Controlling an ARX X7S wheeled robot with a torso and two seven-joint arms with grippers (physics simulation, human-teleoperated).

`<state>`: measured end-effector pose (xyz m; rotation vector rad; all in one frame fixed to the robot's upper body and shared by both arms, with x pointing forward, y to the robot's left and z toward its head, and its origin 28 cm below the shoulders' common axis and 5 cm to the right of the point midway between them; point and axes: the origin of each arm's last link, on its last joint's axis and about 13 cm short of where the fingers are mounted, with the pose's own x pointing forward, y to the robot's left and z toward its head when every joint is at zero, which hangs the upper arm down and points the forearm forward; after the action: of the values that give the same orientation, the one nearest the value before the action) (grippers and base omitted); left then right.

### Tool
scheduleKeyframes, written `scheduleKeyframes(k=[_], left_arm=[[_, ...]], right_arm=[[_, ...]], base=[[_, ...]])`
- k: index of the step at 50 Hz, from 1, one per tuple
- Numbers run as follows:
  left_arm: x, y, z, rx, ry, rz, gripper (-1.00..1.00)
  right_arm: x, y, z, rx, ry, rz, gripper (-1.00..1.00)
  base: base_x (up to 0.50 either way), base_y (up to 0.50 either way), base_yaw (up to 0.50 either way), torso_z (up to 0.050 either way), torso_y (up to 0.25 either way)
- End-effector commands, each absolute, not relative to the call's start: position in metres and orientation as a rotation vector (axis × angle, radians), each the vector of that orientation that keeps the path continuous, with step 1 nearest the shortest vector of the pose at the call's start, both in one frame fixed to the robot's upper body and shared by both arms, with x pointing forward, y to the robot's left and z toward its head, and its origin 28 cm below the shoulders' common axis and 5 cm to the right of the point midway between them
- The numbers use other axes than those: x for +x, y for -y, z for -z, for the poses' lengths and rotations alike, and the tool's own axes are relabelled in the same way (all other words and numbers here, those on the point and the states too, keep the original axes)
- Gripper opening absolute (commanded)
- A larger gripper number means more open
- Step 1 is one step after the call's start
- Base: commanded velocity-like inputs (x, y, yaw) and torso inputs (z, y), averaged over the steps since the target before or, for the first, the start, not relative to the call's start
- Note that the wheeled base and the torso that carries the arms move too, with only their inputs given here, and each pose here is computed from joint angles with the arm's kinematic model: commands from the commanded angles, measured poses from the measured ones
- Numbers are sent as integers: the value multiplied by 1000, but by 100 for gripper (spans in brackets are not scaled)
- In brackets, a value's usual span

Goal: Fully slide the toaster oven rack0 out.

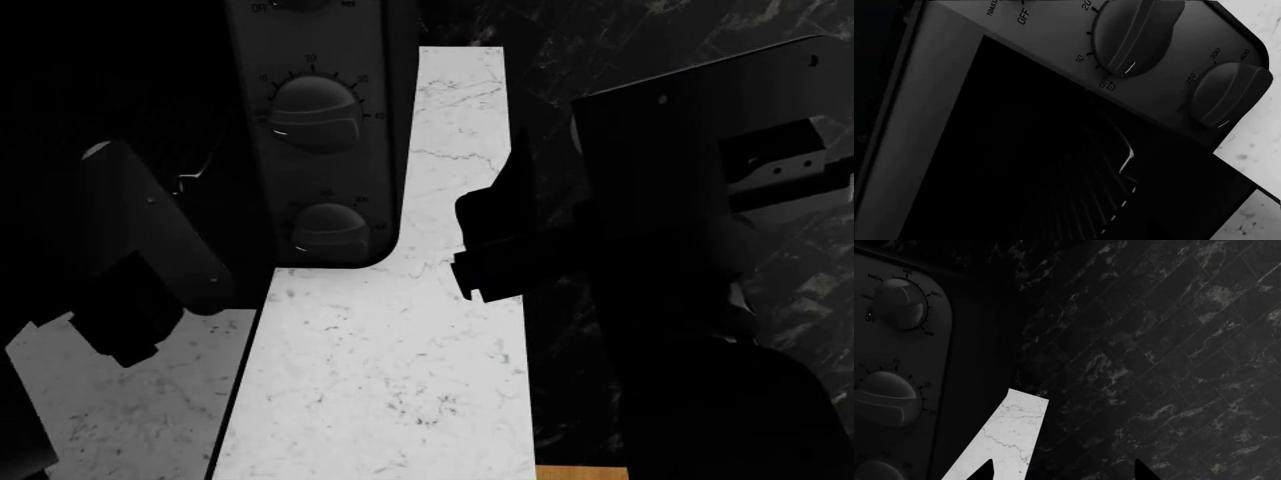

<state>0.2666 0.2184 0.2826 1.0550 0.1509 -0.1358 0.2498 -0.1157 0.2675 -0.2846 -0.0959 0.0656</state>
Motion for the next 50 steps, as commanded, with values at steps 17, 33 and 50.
scheduleKeyframes(k=[17, 33, 50], left_arm=[[309, -217, -257, 1112, -258, 149, 100], [324, -221, -253, 1112, -275, 125, -100], [271, -217, -260, 1129, -149, 123, -100]], right_arm=[[249, 119, -267, -281, 92, -53, 100], [249, 119, -266, -283, 87, -51, 100], [249, 119, -266, -283, 87, -57, 100]], base=[[0, 0, 0, 0, 0], [0, 0, 0, 0, 0], [0, -1, -2, 0, 0]])
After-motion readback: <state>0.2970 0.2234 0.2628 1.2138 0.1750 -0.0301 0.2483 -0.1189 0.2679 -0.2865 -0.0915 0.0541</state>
